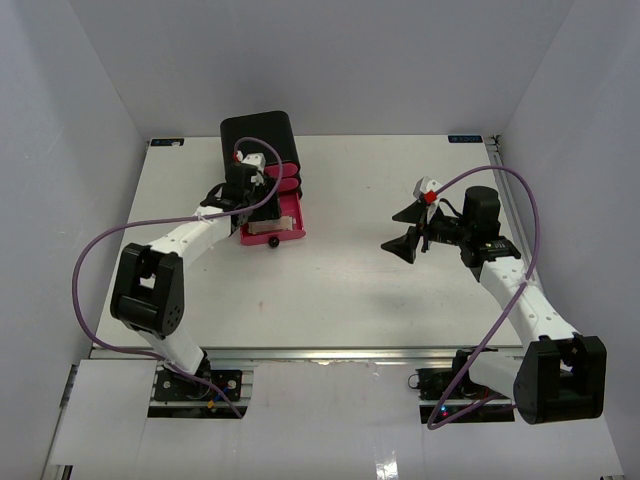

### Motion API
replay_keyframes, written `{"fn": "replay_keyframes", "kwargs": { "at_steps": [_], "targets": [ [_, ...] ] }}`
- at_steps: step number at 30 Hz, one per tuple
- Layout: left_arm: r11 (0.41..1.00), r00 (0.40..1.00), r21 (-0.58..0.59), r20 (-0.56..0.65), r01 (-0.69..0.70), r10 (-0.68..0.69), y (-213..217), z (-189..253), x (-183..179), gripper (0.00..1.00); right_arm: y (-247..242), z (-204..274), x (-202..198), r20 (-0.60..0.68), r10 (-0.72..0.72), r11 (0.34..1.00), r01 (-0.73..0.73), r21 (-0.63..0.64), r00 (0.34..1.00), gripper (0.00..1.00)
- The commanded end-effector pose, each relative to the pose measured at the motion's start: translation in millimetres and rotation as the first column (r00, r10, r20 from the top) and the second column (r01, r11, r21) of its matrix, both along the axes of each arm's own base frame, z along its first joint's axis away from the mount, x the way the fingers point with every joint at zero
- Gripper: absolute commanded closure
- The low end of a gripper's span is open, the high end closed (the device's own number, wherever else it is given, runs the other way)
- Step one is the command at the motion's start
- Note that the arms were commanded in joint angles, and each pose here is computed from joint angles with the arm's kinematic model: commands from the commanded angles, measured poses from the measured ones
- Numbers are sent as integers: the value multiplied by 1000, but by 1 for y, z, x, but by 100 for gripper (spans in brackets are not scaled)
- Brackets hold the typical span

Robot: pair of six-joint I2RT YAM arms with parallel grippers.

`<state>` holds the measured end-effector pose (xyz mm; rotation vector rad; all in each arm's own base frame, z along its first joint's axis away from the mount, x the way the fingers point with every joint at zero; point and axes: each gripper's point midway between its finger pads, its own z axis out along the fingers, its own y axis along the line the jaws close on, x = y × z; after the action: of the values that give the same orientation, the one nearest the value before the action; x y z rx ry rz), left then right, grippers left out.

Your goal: Organize the makeup

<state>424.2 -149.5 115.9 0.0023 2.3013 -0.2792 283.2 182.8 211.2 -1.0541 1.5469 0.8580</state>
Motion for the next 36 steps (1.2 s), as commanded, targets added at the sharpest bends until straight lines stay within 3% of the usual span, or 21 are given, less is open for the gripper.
{"fn": "replay_keyframes", "kwargs": {
  "at_steps": [1, 22, 25, 29, 36],
  "targets": [
    [1000, 998, -6, 52, -27, 27, 0, 11, 7, 79, 1, 1, 0, 21, 17, 1000, -17, 11, 1000, 10],
    [1000, 999, -12, 36, -13, 13, 0, 6, -3, 45, 0, 2, 0, 24, 16, 1000, -17, 12, 1000, 10],
    [1000, 999, -18, 42, -9, 10, 0, 10, -5, 32, 0, 2, 0, 24, 15, 1000, -15, 11, 1000, 10],
    [1000, 999, -29, 54, -5, 6, -1, 18, -6, 4, 0, 2, 0, 22, 14, 1000, -14, 11, 1000, 10],
    [998, 995, -57, 97, 8, -3, -3, 40, -9, 2, 0, 0, 0, 16, 17, 1000, -17, 12, 1000, 10]
  ]
}}
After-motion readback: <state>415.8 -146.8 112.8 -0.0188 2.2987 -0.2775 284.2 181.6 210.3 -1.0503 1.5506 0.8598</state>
